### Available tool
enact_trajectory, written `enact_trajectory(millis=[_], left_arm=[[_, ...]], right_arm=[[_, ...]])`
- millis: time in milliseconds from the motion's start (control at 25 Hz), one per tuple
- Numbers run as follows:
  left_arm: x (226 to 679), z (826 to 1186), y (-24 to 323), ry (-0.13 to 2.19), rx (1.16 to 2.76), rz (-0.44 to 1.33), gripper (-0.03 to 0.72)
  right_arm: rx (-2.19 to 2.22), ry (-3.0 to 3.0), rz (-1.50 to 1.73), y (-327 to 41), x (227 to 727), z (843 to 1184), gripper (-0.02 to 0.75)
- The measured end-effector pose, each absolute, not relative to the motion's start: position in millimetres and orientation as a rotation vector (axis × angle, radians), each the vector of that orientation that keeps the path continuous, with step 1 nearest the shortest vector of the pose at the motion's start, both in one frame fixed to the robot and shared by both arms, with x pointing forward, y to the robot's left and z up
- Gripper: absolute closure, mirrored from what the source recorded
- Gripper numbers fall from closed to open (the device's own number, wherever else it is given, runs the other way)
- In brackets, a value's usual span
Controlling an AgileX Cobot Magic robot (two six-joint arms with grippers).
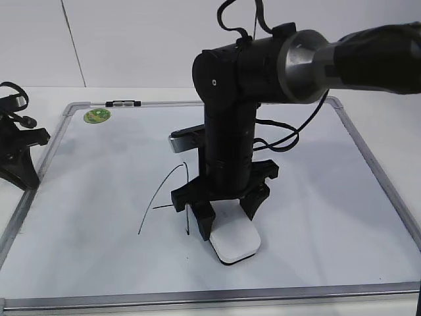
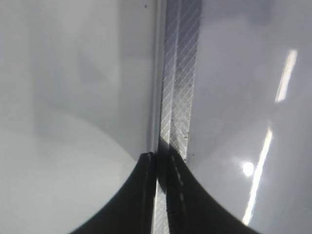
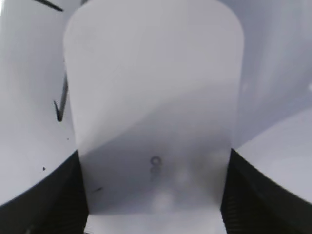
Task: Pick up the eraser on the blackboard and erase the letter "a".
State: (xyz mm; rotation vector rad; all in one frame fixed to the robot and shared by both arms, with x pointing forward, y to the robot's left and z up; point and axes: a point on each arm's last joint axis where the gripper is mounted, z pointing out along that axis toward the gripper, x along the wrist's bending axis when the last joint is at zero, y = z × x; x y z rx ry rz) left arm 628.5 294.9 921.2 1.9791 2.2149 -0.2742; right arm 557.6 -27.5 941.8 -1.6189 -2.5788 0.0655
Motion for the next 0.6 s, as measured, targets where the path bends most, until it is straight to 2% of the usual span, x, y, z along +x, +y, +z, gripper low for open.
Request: enact_trajectory(millis=[400,600], left_arm=[[628,921,295,2.215,1.979,-0.274,0.674],[628,921,295,2.215,1.978,-0.276,0.674]], right_arm=[[-1.692,-2.627,0.075,-37,562,948,0.199],[-1.741,-2.671,-0.025,-50,565,982,0.199]])
